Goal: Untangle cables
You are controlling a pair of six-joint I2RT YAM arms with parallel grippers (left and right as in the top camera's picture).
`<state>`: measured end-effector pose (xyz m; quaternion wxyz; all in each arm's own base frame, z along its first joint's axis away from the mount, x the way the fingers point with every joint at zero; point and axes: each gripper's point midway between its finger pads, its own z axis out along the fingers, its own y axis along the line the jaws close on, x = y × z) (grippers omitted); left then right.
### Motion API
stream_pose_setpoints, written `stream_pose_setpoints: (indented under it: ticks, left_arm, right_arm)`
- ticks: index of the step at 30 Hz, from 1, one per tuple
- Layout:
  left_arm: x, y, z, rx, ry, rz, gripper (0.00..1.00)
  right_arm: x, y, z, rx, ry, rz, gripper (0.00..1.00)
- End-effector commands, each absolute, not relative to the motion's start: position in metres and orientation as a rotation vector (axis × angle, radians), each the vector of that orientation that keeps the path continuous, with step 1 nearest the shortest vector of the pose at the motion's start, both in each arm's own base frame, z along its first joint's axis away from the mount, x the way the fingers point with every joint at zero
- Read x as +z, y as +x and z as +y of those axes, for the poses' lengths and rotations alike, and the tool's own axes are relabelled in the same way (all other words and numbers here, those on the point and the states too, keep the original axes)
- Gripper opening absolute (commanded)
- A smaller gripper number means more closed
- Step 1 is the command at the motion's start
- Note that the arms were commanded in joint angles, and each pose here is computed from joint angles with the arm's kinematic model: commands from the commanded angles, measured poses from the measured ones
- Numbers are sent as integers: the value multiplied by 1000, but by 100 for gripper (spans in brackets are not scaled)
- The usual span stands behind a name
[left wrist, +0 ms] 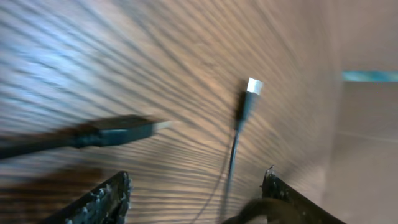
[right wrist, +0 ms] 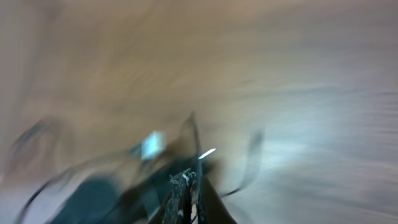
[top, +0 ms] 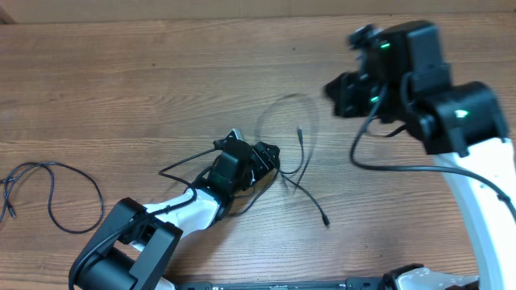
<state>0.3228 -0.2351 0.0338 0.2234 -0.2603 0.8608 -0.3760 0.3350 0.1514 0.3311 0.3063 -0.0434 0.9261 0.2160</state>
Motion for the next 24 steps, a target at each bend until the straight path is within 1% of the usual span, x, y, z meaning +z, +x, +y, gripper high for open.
stream_pose_setpoints:
  ticks: [1, 3, 5, 8, 11, 14, 15, 18, 20, 24]
  left_arm:
    - [25, 327, -224, -931, -698, 2367, 71]
    - [25, 327, -224, -930, -699, 2366, 71]
    - [25, 328, -223, -919, -701, 2360, 71]
    - [25, 329, -221, -912, -703, 2356, 70]
    - [25, 329, -221, -912, -703, 2355, 54]
    - [25, 329, -222, -915, -701, 2353, 43]
    - [26, 329, -222, -917, -701, 2353, 41]
    - [28, 331, -224, -930, -696, 2342, 31]
    - [32, 333, -226, -949, -688, 2328, 29]
    - [43, 337, -233, -1014, -660, 2294, 27]
  right_arm:
    - [365, 358, 52, 164, 283, 2275, 4]
    - [364, 362, 22, 80, 418, 2247, 4]
    - [363, 363, 5, 48, 476, 2238, 4]
    - [357, 364, -2, 81, 511, 2261, 4]
    - [349, 360, 14, 190, 472, 2319, 12]
    - [342, 355, 28, 276, 440, 2371, 29]
    - [340, 353, 33, 305, 431, 2391, 33]
    - [332, 346, 44, 376, 413, 2449, 43]
    - [324, 339, 50, 412, 410, 2499, 47]
    - [304, 328, 62, 487, 413, 2607, 48]
